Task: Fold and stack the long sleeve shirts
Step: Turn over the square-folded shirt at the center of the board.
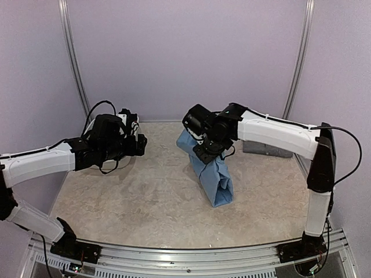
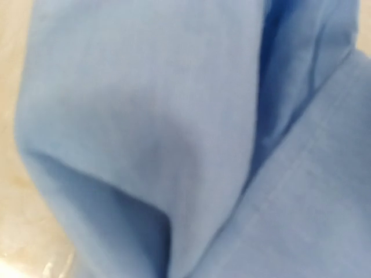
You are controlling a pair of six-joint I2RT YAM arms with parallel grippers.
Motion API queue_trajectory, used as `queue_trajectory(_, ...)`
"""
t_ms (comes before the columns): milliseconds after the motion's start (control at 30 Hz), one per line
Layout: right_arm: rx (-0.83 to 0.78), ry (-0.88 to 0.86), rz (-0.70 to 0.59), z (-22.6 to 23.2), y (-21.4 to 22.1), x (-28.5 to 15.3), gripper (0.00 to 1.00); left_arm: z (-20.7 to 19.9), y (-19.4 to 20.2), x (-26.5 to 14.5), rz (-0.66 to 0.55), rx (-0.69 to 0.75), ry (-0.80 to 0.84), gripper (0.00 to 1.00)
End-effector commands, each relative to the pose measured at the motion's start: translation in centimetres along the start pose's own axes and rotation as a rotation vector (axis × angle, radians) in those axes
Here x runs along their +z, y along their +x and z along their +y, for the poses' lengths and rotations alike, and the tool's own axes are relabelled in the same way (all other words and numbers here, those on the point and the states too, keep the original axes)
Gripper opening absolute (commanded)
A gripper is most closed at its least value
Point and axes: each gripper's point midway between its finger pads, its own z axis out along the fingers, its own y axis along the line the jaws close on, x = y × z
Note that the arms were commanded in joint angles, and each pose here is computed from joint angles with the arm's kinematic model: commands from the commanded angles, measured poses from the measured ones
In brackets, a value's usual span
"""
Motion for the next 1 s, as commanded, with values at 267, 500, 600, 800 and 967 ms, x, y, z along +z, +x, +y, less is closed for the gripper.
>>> queue_trajectory(267,0.391,-0.202,-0.234,-16.2,1.0,-6.7,0.0,-1.5,-0.1,1.8,0.034,0.015,0.055,0.99)
queue_trajectory(500,0.351,0.108,-0.088,-19.2,3.1,-4.8,0.0,-1.6,0.7,2.5,0.057,0.027,0.051,0.99)
queue_trajectory(600,0.28,0.213,0.016,-17.0,3.7,-1.8,0.0,-1.4,1.0,2.6,0.063,0.028,0.04,0.99)
queue_trajectory(800,0.128,0.329,0.148,-11.2,3.6,2.1,0.0,-0.9,1.4,2.6,0.075,0.037,0.023,0.99)
queue_trajectory(967,0.034,0.317,0.165,-6.1,1.7,3.0,0.0,-0.5,1.5,2.6,0.076,0.038,0.005,0.99)
